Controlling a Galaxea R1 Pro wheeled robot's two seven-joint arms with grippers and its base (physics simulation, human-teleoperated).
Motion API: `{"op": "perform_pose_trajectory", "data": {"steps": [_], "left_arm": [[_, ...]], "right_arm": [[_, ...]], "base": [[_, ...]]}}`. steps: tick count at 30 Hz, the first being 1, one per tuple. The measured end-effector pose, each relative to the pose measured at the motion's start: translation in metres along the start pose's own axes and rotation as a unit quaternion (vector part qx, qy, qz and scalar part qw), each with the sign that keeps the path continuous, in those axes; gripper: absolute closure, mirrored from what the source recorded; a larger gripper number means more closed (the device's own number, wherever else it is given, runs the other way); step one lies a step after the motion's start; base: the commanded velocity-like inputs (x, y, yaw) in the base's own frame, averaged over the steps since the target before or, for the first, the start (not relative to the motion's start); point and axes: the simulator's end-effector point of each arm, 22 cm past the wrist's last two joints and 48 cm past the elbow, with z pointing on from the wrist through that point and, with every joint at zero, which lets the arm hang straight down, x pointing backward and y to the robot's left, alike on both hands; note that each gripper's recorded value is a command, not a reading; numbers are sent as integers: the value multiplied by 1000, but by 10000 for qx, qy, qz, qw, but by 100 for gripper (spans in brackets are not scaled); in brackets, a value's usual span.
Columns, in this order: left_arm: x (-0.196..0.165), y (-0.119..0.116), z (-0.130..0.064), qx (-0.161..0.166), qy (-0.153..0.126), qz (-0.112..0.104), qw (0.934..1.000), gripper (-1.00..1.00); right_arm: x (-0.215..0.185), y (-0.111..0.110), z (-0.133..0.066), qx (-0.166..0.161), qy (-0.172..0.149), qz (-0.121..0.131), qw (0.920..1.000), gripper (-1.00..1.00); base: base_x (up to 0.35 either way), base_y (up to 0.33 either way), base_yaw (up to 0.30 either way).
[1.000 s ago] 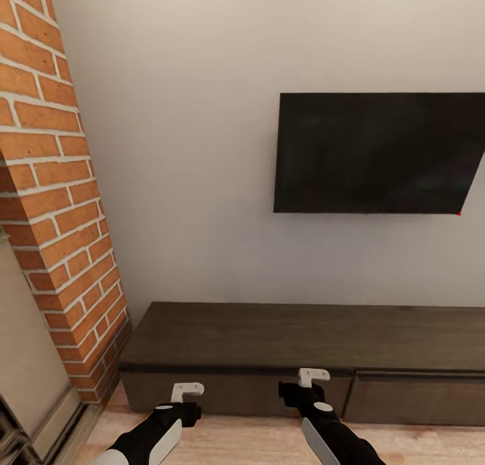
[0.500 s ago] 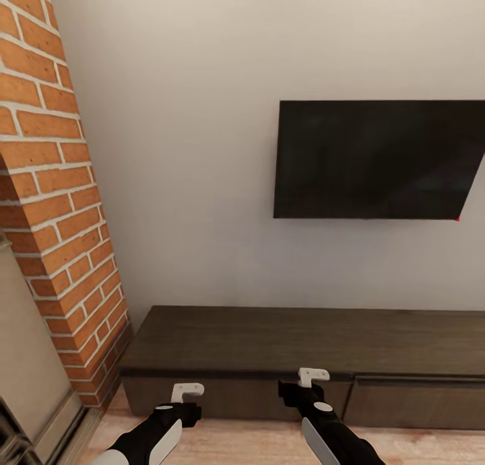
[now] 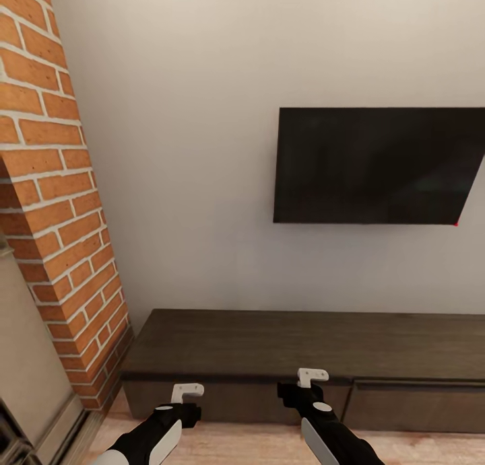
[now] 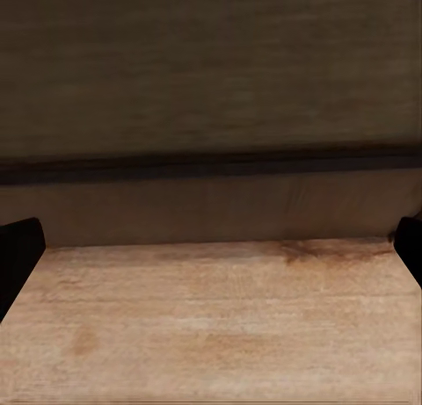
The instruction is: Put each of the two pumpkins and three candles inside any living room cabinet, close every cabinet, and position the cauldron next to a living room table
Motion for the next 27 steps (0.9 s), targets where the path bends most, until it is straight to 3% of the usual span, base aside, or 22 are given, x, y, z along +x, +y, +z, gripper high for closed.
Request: {"op": "perform_pose_trajectory", "data": {"steps": [22, 27], "left_arm": [[-21, 1, -29, -8, 13, -1, 10000, -100], [-25, 2, -35, -9, 15, 5, 10000, -100]], "right_arm": [[-28, 5, -23, -9, -31, -104, 9999, -100], [-27, -4, -26, 87, 46, -64, 9999, -100]], "base": [[0, 0, 0], [0, 0, 0]]}}
